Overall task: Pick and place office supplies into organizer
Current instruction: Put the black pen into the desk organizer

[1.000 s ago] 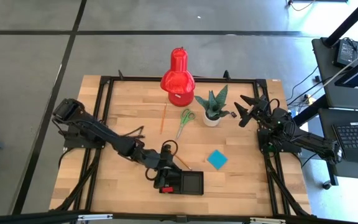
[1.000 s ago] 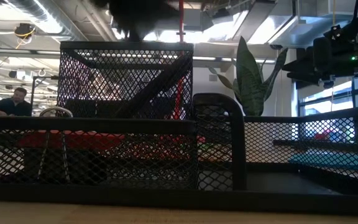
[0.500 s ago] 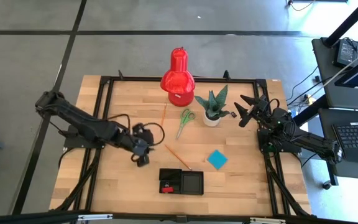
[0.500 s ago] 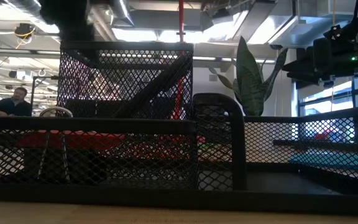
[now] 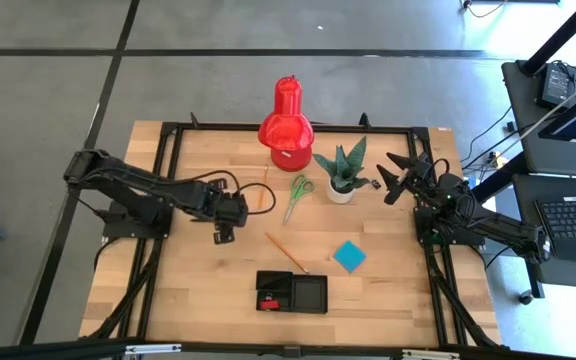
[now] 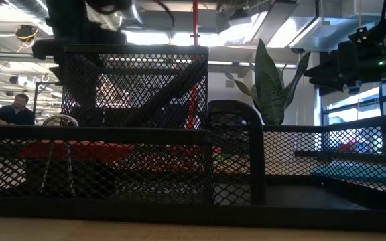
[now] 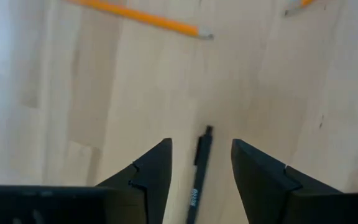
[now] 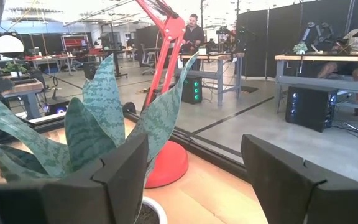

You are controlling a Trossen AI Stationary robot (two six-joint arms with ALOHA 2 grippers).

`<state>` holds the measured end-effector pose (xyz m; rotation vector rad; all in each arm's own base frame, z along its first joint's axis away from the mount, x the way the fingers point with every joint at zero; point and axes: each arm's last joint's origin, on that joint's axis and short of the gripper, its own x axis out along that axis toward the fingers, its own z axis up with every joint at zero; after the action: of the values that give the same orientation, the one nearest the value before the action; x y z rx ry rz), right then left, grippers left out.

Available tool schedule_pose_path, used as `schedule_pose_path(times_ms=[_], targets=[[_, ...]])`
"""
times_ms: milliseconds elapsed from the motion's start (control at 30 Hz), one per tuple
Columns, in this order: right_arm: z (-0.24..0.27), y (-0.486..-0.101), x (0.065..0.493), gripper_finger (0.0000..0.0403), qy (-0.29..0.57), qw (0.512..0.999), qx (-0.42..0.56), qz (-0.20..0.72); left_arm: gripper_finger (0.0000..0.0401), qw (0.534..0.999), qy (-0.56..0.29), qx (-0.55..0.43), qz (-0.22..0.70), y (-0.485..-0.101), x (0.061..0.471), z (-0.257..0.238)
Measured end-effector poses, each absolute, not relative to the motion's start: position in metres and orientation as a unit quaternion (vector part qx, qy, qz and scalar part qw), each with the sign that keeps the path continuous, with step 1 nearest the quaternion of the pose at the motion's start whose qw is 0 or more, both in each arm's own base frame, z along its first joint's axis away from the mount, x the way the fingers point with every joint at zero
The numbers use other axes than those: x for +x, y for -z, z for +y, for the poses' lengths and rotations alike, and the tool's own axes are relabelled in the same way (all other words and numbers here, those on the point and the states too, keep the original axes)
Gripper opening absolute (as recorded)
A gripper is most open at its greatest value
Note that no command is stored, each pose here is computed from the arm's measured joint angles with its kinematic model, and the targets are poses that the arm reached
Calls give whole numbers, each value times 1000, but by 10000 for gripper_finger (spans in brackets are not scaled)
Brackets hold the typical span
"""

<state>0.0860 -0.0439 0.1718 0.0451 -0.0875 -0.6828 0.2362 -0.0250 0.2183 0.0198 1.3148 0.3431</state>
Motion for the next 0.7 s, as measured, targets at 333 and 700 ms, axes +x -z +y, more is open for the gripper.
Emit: schedule_pose_path(times_ms=[333, 700], targets=[[-45, -169, 88, 260, 335, 942, 20, -22, 154, 725, -147, -16, 673, -181, 224, -8], [-45, -167, 90, 260, 335, 942, 11, -6, 146, 771, -104, -27, 627, -157, 227, 3]])
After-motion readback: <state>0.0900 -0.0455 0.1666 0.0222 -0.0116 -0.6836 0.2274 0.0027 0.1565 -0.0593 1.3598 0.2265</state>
